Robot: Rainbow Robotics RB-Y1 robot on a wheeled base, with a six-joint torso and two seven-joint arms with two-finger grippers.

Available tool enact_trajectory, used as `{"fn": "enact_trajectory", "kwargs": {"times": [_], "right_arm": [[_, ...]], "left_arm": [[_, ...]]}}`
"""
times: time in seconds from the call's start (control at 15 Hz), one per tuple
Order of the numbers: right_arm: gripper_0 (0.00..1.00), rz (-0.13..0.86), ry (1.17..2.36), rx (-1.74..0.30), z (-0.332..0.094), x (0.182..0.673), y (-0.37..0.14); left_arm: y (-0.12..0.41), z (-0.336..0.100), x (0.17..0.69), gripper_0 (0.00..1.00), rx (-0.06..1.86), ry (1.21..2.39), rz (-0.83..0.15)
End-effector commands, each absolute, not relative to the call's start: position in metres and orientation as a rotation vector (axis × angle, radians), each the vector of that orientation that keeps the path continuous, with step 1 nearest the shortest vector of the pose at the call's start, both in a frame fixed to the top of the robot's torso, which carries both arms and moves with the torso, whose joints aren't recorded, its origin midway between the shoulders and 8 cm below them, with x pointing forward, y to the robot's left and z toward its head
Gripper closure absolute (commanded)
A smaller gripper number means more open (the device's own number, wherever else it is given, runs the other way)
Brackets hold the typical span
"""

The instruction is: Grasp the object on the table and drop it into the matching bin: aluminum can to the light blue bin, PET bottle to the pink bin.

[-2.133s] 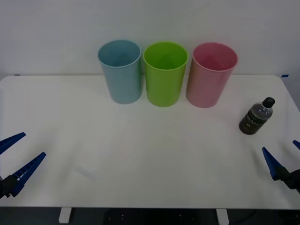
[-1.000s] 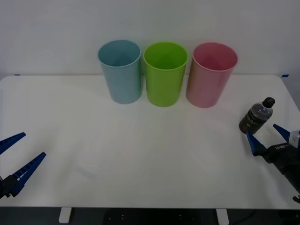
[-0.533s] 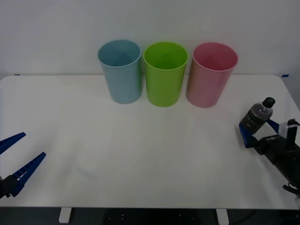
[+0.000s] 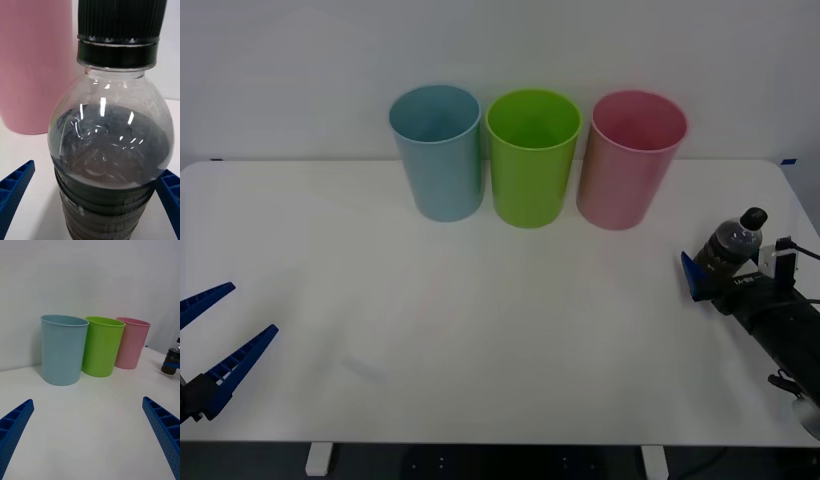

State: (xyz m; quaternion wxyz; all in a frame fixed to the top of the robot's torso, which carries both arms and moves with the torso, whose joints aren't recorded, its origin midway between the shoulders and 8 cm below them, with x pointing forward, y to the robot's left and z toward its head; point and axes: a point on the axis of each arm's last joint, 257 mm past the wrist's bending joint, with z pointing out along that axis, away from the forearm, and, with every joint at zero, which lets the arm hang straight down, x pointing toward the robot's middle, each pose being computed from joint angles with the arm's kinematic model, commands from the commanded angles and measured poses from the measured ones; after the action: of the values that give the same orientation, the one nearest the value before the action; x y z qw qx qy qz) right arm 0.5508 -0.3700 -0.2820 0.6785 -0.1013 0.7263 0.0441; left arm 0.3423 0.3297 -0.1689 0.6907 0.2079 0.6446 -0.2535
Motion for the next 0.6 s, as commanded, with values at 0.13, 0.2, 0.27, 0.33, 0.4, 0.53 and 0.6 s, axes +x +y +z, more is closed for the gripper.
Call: {"fn": "enact_trajectory", "kwargs": {"times": [0.13, 0.2, 0.27, 0.33, 0.4, 0.53, 0.6], "right_arm": [[0.0, 0.099, 1.631, -0.23, -0.2821, 0.5512, -0.3683], [0.0, 0.098, 1.631, -0.231, -0.2818, 0.5512, -0.369], [0.59, 0.097, 1.632, -0.232, -0.2825, 0.551, -0.3691], [0.89, 0.097, 1.635, -0.233, -0.2839, 0.5507, -0.3679], [1.0, 0.096, 1.639, -0.234, -0.2844, 0.5516, -0.3671], [1.0, 0.094, 1.637, -0.233, -0.2833, 0.553, -0.367], [1.0, 0.094, 1.638, -0.233, -0.2835, 0.553, -0.3669]], "left_arm": [[0.3297, -0.1689, 0.3423, 0.0, 0.465, 1.441, -0.567], [0.3297, -0.1689, 0.3423, 0.0, 0.465, 1.441, -0.567], [0.3297, -0.1689, 0.3423, 0.0, 0.465, 1.441, -0.567], [0.3297, -0.1689, 0.3423, 0.0, 0.465, 1.441, -0.567], [0.3297, -0.1689, 0.3423, 0.0, 0.465, 1.441, -0.567], [0.3297, -0.1689, 0.3423, 0.0, 0.465, 1.441, -0.567], [0.3297, -0.1689, 0.3423, 0.0, 0.465, 1.441, -0.567]]}}
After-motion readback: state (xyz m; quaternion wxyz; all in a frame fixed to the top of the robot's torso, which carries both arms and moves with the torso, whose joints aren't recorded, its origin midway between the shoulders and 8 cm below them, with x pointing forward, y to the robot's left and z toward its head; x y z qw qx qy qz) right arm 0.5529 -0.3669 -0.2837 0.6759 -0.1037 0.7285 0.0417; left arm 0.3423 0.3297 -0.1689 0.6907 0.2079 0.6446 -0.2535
